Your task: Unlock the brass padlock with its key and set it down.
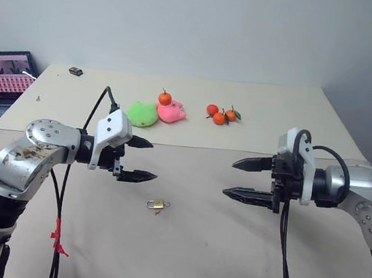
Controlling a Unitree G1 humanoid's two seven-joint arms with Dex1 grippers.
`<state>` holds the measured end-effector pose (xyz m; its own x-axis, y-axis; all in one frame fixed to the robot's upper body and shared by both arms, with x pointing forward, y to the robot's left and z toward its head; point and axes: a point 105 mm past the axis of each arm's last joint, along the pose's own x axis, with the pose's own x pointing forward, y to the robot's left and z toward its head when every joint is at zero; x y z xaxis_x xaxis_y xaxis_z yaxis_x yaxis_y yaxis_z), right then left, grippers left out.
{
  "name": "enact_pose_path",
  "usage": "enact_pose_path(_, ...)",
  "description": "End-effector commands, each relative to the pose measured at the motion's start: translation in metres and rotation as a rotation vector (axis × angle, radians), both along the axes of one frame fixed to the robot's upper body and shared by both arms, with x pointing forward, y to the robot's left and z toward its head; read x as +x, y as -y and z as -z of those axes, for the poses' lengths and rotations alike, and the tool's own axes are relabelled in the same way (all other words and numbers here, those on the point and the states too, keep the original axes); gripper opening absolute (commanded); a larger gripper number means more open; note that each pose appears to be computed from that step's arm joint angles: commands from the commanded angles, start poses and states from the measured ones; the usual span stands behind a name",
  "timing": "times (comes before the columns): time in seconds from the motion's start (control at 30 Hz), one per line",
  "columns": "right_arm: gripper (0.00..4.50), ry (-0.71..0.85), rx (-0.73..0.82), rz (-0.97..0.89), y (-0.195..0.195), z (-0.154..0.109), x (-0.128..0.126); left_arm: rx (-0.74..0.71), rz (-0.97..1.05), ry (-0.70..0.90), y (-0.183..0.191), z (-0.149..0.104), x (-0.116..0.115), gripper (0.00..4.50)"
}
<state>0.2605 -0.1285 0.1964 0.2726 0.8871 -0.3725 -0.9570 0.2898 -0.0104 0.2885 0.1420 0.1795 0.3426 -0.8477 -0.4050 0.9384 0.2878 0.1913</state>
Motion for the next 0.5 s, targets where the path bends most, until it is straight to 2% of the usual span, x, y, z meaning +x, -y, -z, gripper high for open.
enact_pose_path(0.03,4.5,0.064,0.004,-0.01,-0.001,-0.012,0.002,0.017,0.004,-0.005,-0.005,-0.001,-0.006,4.49)
enact_pose_path(0.13,4.5,0.064,0.006,-0.004,-0.002,-0.012,0.005,0.07,0.05,-0.012,-0.008,0.016,-0.012,4.49)
enact_pose_path(0.5,4.5,0.046,0.005,0.013,-0.004,-0.003,-0.003,0.031,0.149,-0.025,0.011,0.042,-0.027,4.49)
